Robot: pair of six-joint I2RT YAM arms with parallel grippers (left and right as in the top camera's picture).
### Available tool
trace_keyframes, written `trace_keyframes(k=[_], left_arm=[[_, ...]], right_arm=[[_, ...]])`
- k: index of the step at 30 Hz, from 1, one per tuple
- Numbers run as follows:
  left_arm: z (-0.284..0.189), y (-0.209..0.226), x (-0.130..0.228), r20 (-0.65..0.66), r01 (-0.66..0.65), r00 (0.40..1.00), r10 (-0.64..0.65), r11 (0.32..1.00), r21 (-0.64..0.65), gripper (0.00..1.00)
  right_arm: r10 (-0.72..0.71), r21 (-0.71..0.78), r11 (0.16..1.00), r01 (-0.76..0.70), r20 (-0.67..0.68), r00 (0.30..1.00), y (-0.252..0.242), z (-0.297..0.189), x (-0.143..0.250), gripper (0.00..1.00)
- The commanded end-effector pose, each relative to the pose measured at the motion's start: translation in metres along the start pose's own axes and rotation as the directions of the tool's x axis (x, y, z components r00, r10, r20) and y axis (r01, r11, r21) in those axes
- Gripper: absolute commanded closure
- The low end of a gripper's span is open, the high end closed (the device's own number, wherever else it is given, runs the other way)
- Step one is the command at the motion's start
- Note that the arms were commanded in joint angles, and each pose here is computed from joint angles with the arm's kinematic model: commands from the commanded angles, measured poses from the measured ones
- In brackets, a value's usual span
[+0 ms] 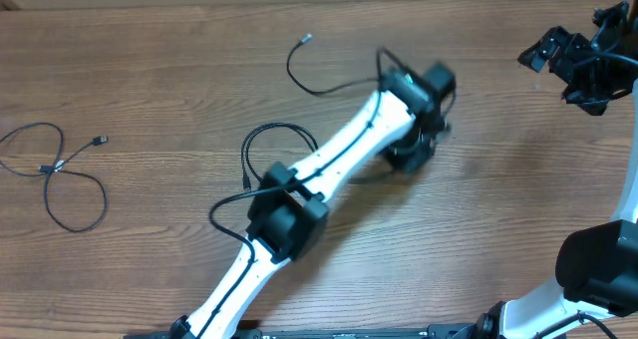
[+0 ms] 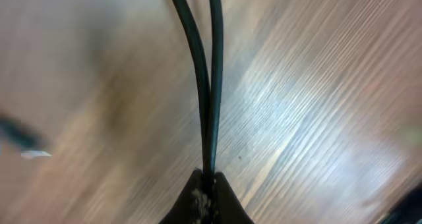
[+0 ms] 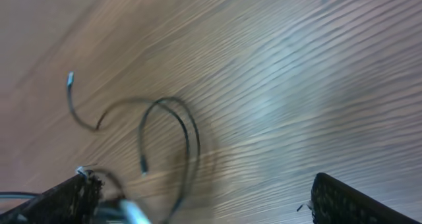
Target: Untangle cables
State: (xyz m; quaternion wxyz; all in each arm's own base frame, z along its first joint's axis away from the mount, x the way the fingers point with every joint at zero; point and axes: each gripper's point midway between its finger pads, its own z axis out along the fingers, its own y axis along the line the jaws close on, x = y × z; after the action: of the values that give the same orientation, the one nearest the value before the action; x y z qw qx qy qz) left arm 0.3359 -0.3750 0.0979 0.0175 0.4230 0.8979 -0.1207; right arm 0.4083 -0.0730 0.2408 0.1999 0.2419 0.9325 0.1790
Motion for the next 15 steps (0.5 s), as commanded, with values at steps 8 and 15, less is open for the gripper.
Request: trace_keyframes(k=[8, 15], left_arm=[[-0.181, 0.035, -0.044, 0.452, 0.143, 0.849, -0.273, 0.943, 0.300, 0.96], [-0.274, 0.072, -0.041, 0.562, 0.115, 0.682, -0.468, 0.827, 0.550, 0.96]], right_arm=[[-0.051, -0.407, 0.914, 0.000, -0.115, 0.992, 0.078, -0.012, 0.021, 0.01], [-0.228, -0.474, 0.871, 0.134, -0.149, 0.962, 0.129, -0.002, 0.057, 0.02]])
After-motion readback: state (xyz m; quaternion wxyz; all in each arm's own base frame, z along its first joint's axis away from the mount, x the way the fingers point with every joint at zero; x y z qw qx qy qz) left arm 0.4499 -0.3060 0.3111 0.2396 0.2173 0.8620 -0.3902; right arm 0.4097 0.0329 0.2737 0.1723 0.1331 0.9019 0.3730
